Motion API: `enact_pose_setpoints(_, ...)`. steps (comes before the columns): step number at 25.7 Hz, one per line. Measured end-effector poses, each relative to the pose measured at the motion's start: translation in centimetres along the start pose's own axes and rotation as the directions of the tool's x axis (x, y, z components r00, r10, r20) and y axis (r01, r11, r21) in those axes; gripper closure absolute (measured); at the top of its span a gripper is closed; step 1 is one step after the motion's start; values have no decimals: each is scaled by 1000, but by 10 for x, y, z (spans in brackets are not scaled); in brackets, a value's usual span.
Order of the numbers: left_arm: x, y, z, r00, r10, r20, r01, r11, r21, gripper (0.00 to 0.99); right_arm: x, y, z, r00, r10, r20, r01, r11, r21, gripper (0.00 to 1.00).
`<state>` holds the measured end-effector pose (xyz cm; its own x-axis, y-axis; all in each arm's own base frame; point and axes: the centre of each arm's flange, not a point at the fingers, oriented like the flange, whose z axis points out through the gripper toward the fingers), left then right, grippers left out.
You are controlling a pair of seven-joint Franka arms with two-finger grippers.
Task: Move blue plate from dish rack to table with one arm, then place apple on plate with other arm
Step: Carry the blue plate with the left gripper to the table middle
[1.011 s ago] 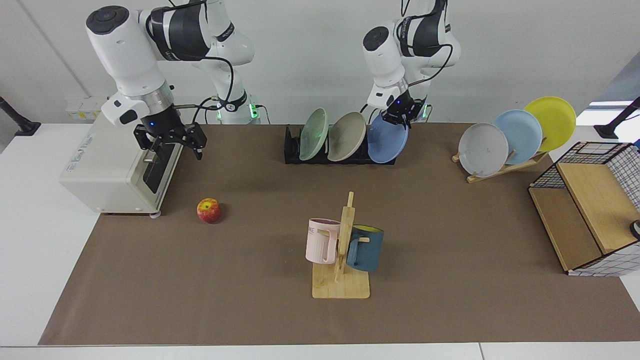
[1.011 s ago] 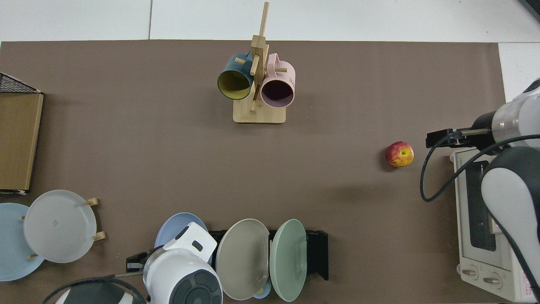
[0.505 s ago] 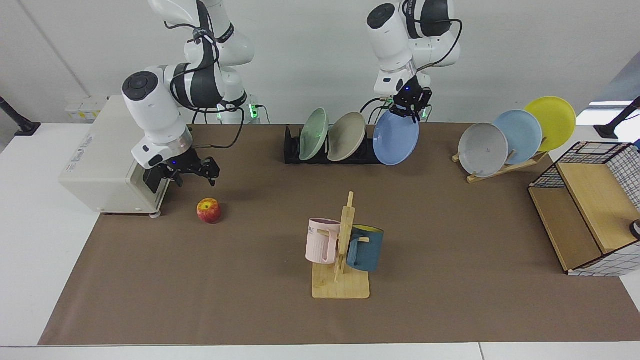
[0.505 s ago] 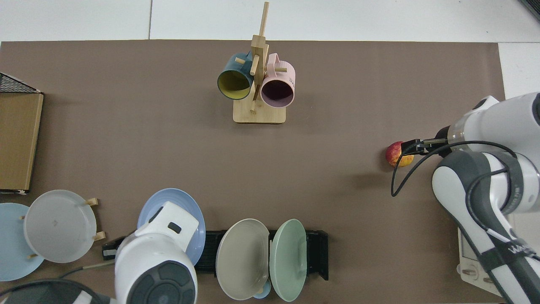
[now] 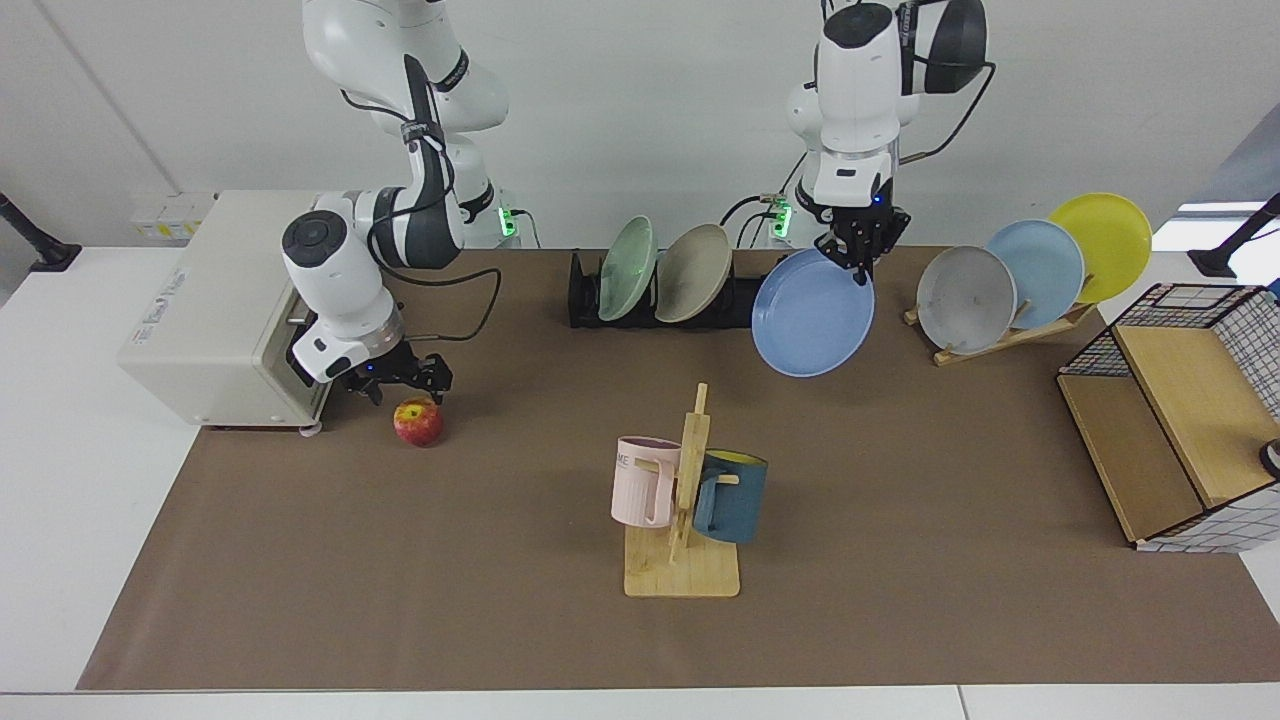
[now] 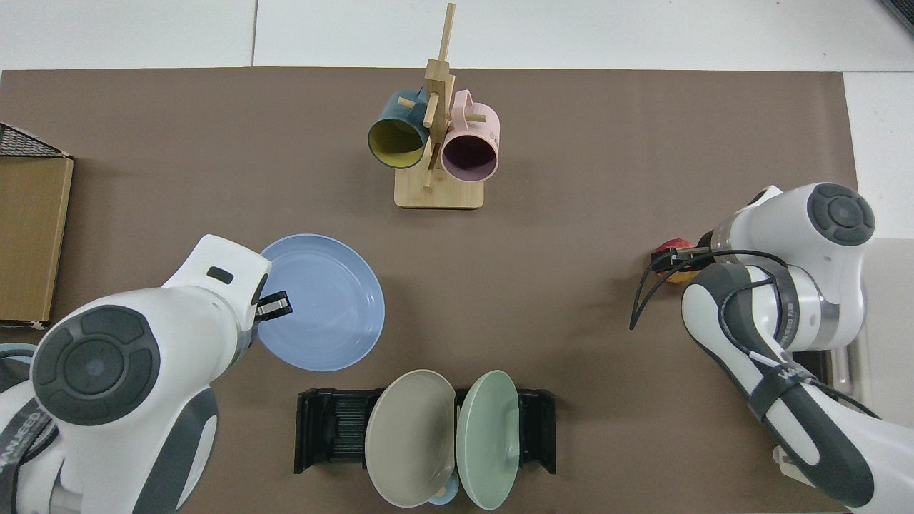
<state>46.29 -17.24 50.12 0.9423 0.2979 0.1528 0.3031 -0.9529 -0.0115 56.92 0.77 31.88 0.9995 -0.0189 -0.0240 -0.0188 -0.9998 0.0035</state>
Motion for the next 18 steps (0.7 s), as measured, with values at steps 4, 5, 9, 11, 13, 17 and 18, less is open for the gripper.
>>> enact_pose_setpoints(4,2,22,29,998,-43,52,49,991,-124,921,1,1,19,1000,2,3,-2,1000,-4,0)
enact_pose_setpoints(5,1,29,38,997,-47,64,55,988,-142,921,0,1,23,1000,2,4,-2,1000,-5,0)
enact_pose_setpoints(9,-10,59,82,991,-60,120,81,981,-178,921,0,2,32,1000,2,14,-2,1000,-7,9)
enact_pose_setpoints(11,-15,73,98,989,-78,129,102,975,-198,921,0,2,33,1000,2,16,-2,1000,-7,79)
enact_pose_setpoints(13,-18,83,111,986,-95,138,123,969,-214,921,0,2,33,1000,2,15,-2,1000,-7,216)
enact_pose_setpoints(17,-27,98,123,982,-109,151,142,963,-230,921,0,1,33,1000,1,15,-1,1000,-7,313)
enact_pose_setpoints(18,-31,101,125,982,-111,155,145,962,-232,921,0,0,33,1000,0,13,0,1000,-7,313)
